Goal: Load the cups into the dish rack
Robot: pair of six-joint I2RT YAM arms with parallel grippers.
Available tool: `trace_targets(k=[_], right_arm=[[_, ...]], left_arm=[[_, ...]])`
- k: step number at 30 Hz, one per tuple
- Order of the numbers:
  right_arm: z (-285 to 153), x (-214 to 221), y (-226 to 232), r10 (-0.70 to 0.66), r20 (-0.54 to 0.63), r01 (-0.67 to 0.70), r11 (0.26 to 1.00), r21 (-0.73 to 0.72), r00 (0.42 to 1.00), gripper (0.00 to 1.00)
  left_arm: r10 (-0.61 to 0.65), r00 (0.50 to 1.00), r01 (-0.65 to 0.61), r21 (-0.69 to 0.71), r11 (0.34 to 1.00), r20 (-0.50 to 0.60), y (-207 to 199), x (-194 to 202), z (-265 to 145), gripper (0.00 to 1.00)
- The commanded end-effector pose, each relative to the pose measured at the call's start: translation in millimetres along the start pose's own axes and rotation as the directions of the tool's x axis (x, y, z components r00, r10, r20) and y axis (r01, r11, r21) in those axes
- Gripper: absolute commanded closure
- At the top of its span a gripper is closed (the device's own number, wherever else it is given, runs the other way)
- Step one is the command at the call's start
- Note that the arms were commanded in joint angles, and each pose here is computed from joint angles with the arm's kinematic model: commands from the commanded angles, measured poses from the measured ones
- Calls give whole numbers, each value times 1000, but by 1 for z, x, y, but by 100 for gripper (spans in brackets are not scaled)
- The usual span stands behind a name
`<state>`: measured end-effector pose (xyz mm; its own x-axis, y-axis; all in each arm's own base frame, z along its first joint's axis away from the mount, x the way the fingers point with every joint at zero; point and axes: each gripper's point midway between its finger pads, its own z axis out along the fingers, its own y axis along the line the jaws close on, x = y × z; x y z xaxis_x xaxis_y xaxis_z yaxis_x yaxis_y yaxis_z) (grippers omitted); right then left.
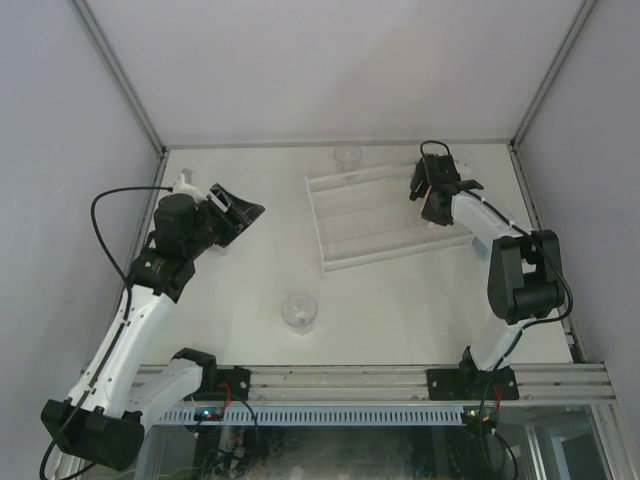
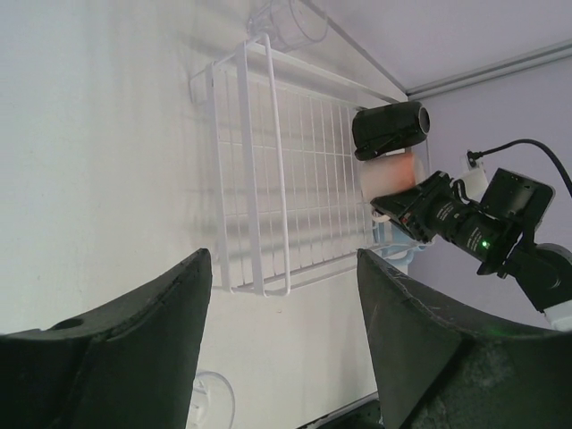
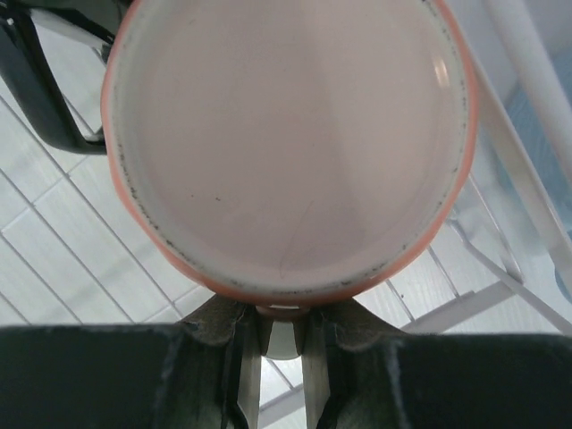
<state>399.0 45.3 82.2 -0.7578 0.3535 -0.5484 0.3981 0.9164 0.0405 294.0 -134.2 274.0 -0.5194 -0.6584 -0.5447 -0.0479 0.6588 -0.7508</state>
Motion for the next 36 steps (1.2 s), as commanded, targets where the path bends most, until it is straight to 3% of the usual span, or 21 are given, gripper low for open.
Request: trace_targets(k=[1,3,16,21,29,36], right_arm=[[-7,-44,15,50,131,-44,998,-48,990,100],[-4,-42,12,51,122,-46,998,-38,991,100],[0,-19,1,1,31,-1,1000,-2,1000,66],[-18,-24,10,-23,68,25,999,-30,997,63],[-85,-36,22,12,146,10,989,-148,989,61],[-134,-72,-20,129,230,-99,986,-136,965,62]], left_arm=[[37,998,-38,12,999,53,-4,-13,-11,30],[37,998,-38,8,999,52,-3,-12,-12,30],[34,998,-34,2,999,51,-1,-12,-11,30],[34,998,-35,6,999,51,-2,-11,-12,29],[84,996,-84,2,996,43,-3,-14,-10,29],[173,985,-173,-7,985,2,-2,-11,-10,28]])
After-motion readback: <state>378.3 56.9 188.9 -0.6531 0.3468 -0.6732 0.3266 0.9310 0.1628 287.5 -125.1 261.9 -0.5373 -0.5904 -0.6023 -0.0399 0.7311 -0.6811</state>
